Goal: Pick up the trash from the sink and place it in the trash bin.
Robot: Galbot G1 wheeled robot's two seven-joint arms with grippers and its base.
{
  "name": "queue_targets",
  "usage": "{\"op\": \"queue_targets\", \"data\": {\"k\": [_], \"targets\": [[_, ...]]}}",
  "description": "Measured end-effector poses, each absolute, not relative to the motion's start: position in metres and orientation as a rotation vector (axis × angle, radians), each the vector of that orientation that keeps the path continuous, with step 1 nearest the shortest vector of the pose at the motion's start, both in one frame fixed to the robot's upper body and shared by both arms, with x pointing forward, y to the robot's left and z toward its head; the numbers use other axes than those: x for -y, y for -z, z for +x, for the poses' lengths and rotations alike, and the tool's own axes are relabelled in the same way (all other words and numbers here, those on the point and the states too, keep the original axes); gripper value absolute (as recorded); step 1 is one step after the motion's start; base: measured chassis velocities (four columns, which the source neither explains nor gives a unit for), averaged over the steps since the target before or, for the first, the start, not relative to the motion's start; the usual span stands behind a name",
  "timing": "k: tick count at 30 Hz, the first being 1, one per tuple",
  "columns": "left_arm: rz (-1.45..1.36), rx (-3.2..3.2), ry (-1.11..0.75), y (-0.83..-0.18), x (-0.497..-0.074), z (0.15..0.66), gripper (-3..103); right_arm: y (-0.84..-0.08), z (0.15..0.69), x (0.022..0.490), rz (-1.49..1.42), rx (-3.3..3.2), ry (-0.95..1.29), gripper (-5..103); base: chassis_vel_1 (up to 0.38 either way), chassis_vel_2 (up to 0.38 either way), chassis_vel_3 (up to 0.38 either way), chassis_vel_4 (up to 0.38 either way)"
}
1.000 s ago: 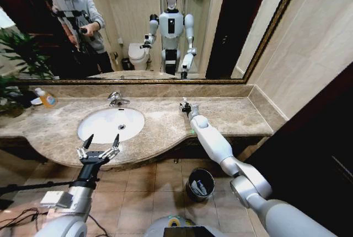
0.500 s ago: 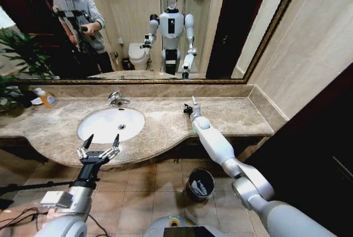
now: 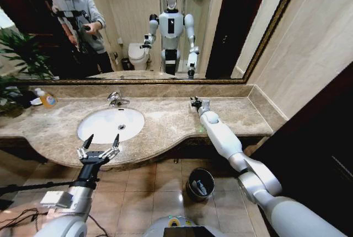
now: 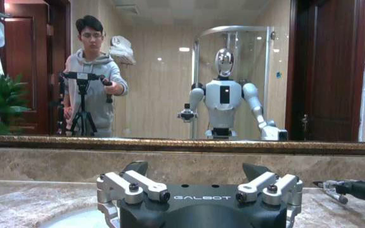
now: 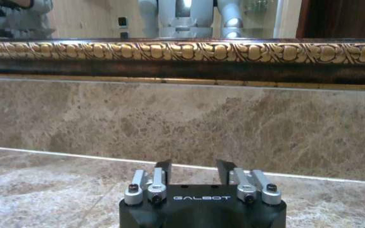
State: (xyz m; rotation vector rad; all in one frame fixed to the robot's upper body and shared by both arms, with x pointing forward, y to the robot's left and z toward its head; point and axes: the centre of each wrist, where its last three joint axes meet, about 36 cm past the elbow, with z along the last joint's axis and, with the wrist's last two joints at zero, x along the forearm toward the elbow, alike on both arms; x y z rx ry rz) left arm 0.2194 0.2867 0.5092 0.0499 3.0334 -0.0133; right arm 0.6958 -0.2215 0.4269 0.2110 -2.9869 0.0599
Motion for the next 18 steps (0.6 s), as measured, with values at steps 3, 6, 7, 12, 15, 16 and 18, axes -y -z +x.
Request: {"op": "queue_targets", "data": {"k": [3, 6, 7, 12, 15, 16, 18], "targets": [[0.05, -3.033, 0.013, -0.509, -0.287, 0.219, 100, -0.424, 0.699, 0.225, 0.198, 2.983, -0.065, 60, 0.0, 0.0, 0.0, 0.0], [0.05, -3.033, 0.013, -0.509, -0.287, 0.219, 100, -0.421, 0.7, 0.228, 0.182, 2.976, -0.09, 71, 0.0, 0.0, 0.0, 0.0], [0.05, -3.033, 0.013, -0.509, -0.287, 0.219, 100, -0.42, 0.7, 0.23, 0.176, 2.973, -0.102, 76, 0.0, 0.0, 0.0, 0.0], [0.05, -3.033, 0.013, -0.509, -0.287, 0.219, 100, -0.415, 0.7, 0.235, 0.153, 2.96, -0.113, 86, 0.0, 0.0, 0.0, 0.0], [0.05, -3.033, 0.013, -0.509, -0.287, 0.219, 100, -0.412, 0.699, 0.238, 0.144, 2.951, -0.115, 96, 0.0, 0.0, 0.0, 0.0], [0.05, -3.033, 0.013, -0.509, -0.287, 0.219, 100, -0.41, 0.699, 0.239, 0.14, 2.947, -0.115, 99, 0.0, 0.0, 0.0, 0.0], [0.05, -3.033, 0.013, -0.509, -0.287, 0.219, 100, -0.406, 0.697, 0.241, 0.131, 2.931, -0.108, 101, 0.0, 0.0, 0.0, 0.0]]}}
